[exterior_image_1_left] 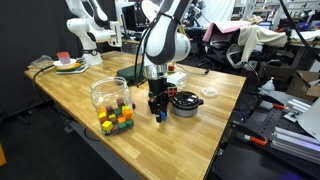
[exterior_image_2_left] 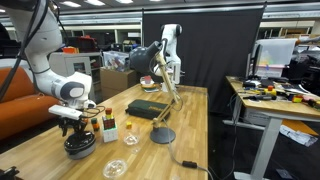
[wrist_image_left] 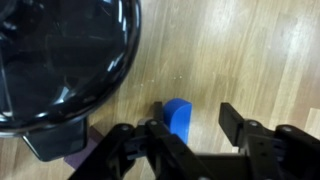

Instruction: Place the blue block on the tower of blocks

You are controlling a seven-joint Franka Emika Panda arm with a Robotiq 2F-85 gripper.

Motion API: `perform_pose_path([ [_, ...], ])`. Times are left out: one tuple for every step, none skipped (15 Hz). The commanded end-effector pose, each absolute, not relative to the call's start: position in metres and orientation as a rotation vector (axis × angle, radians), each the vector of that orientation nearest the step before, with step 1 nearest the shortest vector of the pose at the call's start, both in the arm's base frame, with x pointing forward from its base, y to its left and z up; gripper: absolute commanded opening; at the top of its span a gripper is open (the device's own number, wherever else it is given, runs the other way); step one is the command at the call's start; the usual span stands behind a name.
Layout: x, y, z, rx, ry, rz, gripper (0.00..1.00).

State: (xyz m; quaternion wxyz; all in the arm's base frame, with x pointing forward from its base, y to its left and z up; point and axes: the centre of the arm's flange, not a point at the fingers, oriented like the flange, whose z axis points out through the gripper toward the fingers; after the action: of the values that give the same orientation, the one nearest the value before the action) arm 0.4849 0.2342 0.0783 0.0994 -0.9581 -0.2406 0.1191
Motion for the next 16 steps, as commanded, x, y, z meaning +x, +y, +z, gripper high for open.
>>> perform_pose_path([
  [0.491,0.235,0.081,-2.820,-0.698,0.356,0.30],
  [0.491,0.235,0.083,-2.819,-0.699,0.351,0.24],
  [0.491,0.235,0.085,-2.820,-0.700,0.345,0.15],
  [0.492,0.235,0.087,-2.821,-0.700,0.341,0.10],
  [0.491,0.234,0.088,-2.823,-0.699,0.338,0.02],
  [0.491,0.233,0.090,-2.824,-0.705,0.335,0.01],
  [0.490,0.232,0.093,-2.834,-0.710,0.329,0.05],
  [0.490,0.231,0.098,-2.846,-0.714,0.313,0.05],
  [0.490,0.230,0.106,-2.867,-0.721,0.290,0.05],
  [0.491,0.229,0.114,-2.880,-0.732,0.268,0.05],
  [0.492,0.227,0.130,-2.906,-0.744,0.230,0.05],
  [0.495,0.224,0.145,-2.941,-0.742,0.182,0.05],
  [0.499,0.221,0.159,-2.973,-0.739,0.138,0.05],
  [0.503,0.219,0.174,-3.008,-0.742,0.097,0.05],
  [0.507,0.217,0.190,-3.034,-0.754,0.057,0.05],
  [0.511,0.217,0.201,-3.058,-0.769,0.025,0.05],
])
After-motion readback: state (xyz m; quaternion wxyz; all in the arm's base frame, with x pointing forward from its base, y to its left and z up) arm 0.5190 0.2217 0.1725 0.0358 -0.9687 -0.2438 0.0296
